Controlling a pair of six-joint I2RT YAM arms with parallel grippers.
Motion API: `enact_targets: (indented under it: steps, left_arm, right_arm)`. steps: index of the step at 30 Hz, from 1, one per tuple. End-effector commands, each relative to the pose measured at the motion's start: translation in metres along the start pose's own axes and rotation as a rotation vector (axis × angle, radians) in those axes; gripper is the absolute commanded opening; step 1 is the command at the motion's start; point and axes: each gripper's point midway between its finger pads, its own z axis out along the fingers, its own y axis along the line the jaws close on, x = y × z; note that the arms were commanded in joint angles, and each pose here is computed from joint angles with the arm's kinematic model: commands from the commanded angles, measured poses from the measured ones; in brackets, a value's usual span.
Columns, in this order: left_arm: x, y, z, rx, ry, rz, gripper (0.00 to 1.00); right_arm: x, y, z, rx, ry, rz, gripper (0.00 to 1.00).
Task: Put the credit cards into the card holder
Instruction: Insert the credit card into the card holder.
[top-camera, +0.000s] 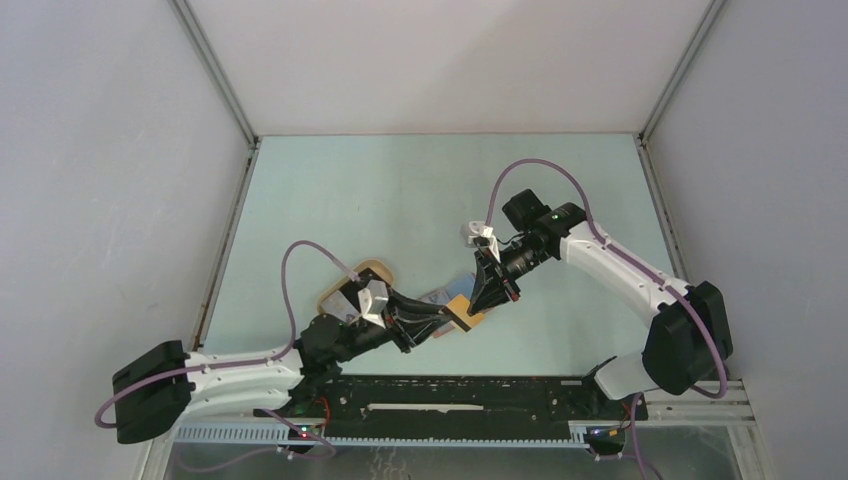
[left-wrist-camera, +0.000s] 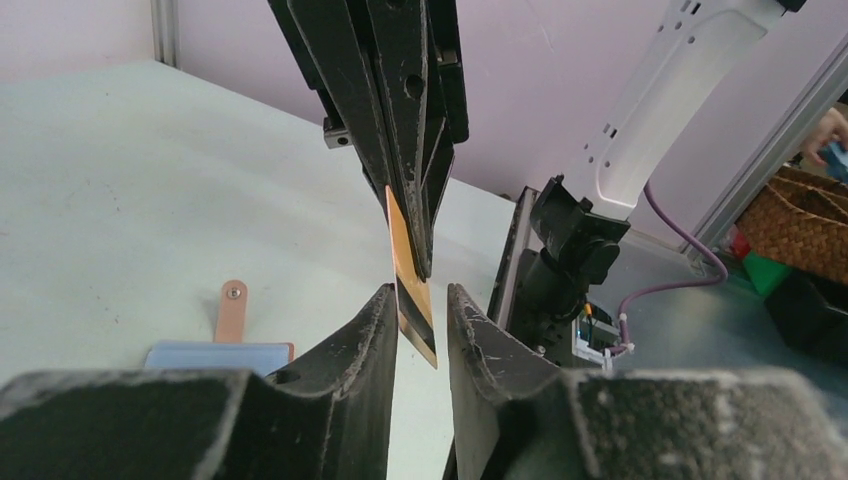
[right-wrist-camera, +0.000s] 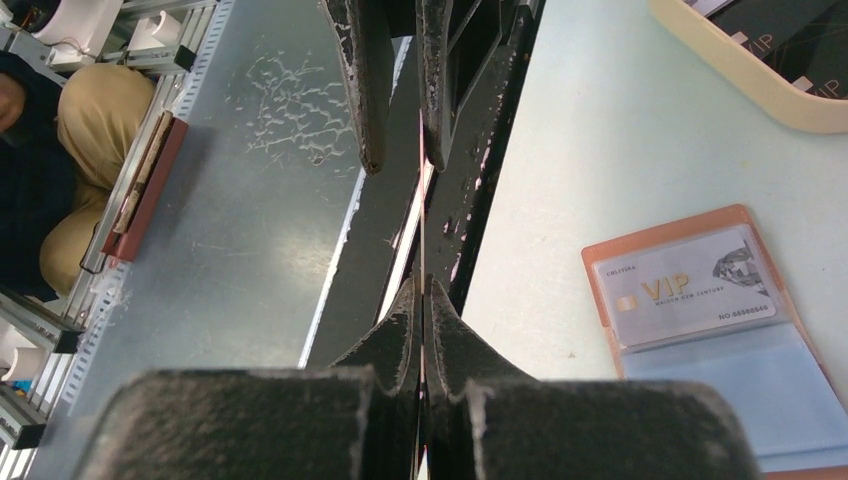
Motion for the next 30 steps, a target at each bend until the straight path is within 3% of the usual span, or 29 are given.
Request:
enact_targets:
  steps: [1, 13, 24, 30]
  left_arm:
    - [-0.0141, -0.0039, 0.0081, 0.009, -0.013, -0.007, 0.29]
    - [-0.0191, -0.0119, 0.0163, 0.058, -0.043, -0.046, 0.14]
    - [-0.0225, -0.0108, 0.0154, 0.057, -0.065, -0.079, 0.21]
    - [-0.0212, -0.0052, 0.0163, 0.040, -0.063, -0.115, 0.15]
  right_arm:
    - [-0.0112, -0.0011, -0.0026, 0.005, -0.011, -0.007, 0.00]
    - [-0.0075, -0.0038, -0.0001, 0.000, -0.001, 0.012, 0.00]
    - [-0.0064, -0.0048, 0.0005, 0.000, 0.003, 0.016, 0.00]
    - [-0.0044, -0.0059, 0.0010, 0.002, 0.011, 0.016, 0.00]
